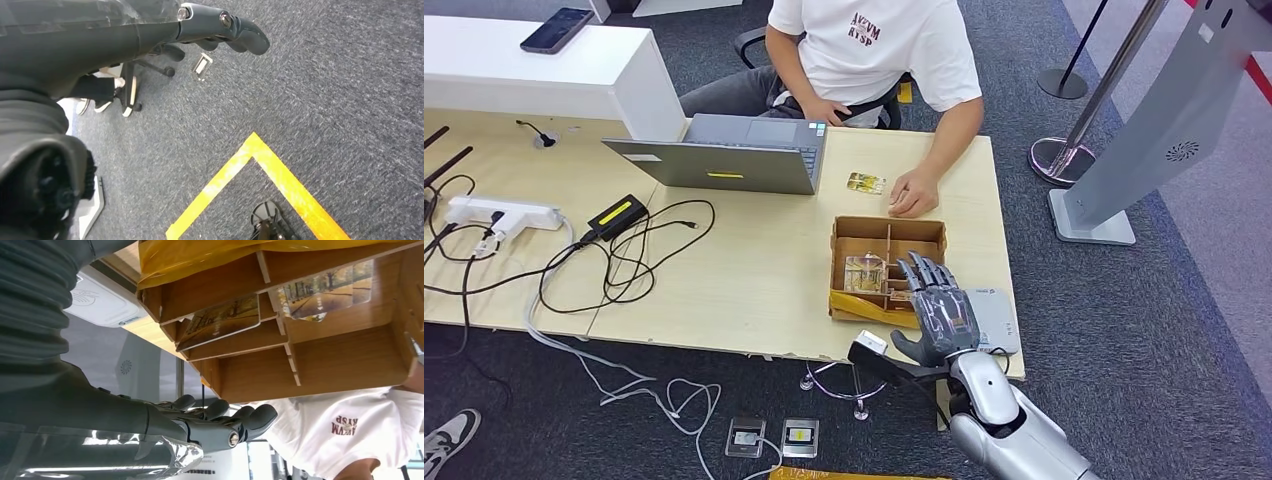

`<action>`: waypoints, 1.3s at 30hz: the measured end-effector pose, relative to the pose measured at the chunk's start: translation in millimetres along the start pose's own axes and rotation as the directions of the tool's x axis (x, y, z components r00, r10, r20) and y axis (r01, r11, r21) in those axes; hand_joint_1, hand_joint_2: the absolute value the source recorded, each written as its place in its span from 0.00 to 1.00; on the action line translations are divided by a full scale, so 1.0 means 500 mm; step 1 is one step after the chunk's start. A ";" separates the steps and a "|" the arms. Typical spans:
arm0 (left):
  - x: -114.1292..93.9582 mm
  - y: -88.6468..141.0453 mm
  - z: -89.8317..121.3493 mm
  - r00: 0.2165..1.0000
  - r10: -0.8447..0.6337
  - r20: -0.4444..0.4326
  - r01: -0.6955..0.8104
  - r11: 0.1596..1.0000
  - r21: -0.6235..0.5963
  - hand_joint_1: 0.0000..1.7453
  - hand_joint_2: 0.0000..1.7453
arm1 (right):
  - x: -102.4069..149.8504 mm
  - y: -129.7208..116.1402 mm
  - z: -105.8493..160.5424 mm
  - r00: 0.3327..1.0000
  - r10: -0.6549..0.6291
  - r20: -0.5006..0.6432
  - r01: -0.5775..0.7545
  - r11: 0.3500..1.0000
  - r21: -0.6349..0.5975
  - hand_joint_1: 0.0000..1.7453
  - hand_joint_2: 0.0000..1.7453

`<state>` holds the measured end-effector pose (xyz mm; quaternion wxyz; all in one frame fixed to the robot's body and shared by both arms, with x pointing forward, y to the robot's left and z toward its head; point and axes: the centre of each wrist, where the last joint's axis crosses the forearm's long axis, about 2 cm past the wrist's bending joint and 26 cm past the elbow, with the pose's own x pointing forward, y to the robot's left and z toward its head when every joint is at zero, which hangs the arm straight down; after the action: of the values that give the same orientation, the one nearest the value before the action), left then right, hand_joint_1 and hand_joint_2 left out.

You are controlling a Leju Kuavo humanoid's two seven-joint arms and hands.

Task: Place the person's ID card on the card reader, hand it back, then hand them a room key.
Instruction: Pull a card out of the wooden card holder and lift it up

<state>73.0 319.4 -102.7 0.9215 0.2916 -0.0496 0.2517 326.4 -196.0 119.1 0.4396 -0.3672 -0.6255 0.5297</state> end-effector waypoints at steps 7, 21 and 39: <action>-0.003 -0.001 0.001 1.000 -0.003 0.008 0.003 1.000 -0.001 0.00 0.00 | -0.019 0.012 0.000 0.998 0.005 -0.059 -0.006 0.999 -0.033 0.00 1.00; -0.010 -0.004 0.003 1.000 -0.011 -0.011 0.011 1.000 -0.002 0.00 0.00 | -0.045 -0.004 -0.013 0.994 -0.016 -0.104 0.007 0.996 -0.091 0.00 1.00; -0.016 -0.016 0.012 1.000 -0.001 0.017 0.001 1.000 -0.020 0.00 0.00 | -0.039 0.008 -0.013 0.998 -0.009 -0.055 0.010 1.000 0.011 0.30 1.00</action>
<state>70.2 306.8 -103.8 0.9240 0.2846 -0.0597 0.2484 339.1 -211.3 112.4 0.4613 -0.3762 -0.6120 0.5207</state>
